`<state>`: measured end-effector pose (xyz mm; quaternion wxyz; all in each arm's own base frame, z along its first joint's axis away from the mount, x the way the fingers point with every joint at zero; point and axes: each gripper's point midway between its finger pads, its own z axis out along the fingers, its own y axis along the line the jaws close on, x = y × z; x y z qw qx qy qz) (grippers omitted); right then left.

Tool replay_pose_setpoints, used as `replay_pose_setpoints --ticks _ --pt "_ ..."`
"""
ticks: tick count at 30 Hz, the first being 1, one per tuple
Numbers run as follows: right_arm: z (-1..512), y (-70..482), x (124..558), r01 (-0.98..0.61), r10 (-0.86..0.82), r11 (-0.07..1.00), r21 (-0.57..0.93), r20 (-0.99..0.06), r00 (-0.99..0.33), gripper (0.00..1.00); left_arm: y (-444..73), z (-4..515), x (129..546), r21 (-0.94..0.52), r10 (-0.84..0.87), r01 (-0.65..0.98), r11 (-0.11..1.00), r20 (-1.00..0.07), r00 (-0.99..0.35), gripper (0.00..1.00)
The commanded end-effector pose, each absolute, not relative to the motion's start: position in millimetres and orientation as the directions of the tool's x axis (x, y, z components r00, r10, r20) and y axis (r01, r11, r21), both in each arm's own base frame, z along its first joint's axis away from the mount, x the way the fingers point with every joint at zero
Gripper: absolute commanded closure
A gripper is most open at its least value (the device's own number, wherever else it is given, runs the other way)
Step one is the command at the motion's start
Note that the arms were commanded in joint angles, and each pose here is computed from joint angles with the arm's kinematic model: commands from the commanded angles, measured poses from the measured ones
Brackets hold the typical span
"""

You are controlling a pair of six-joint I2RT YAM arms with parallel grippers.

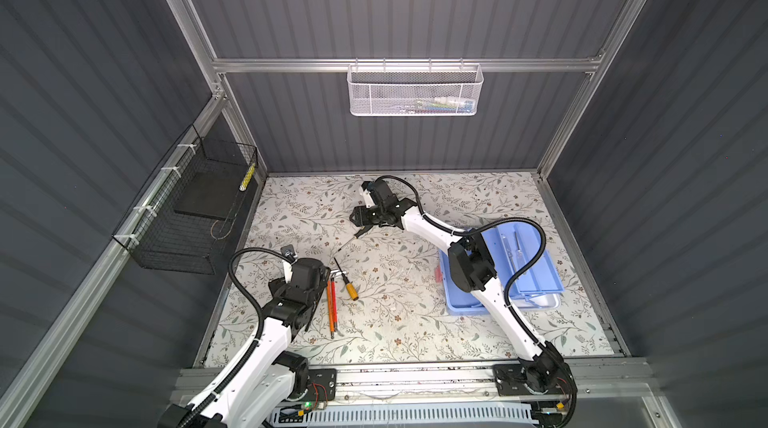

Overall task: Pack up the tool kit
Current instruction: 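Grasp the black-and-yellow screwdriver by its handle with the right gripper and lift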

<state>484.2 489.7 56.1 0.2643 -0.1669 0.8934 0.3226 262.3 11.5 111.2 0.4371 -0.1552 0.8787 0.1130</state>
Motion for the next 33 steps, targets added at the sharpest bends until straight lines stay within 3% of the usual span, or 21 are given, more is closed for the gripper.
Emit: replay_pose_setpoints --ticks 1,8,13,25,29,33 --pt "52.1 491.9 474.6 -0.462 -0.151 0.735 0.496 -0.544 -0.825 0.39 10.8 131.7 269.6 0.032 -0.181 -0.372 0.928 -0.834 -0.522 0.01" --pt "38.8 461.2 450.9 -0.47 -0.28 0.771 0.43 -0.433 -0.857 0.38 13.8 135.4 264.2 0.012 -0.193 -0.382 0.924 -0.848 -0.494 0.0" --pt "47.3 455.0 405.9 -0.523 -0.399 0.709 0.472 -0.343 -0.85 0.39 13.5 134.6 265.2 0.017 -0.191 -0.382 0.924 -0.844 -0.5 0.0" --pt "60.0 463.0 404.3 -0.664 -0.532 0.74 0.108 -0.51 -0.676 0.34 13.8 134.3 265.5 0.019 -0.191 -0.384 0.923 -0.844 -0.501 0.0" --pt "47.5 462.6 422.4 -0.675 -0.592 0.736 -0.045 -0.526 -0.611 0.3 13.9 135.1 265.3 0.016 -0.192 -0.384 0.923 -0.845 -0.499 0.01" --pt "47.5 452.7 439.9 -0.667 -0.605 0.738 -0.102 -0.537 -0.588 0.28 14.0 135.3 265.1 0.015 -0.194 -0.385 0.923 -0.846 -0.497 0.01"
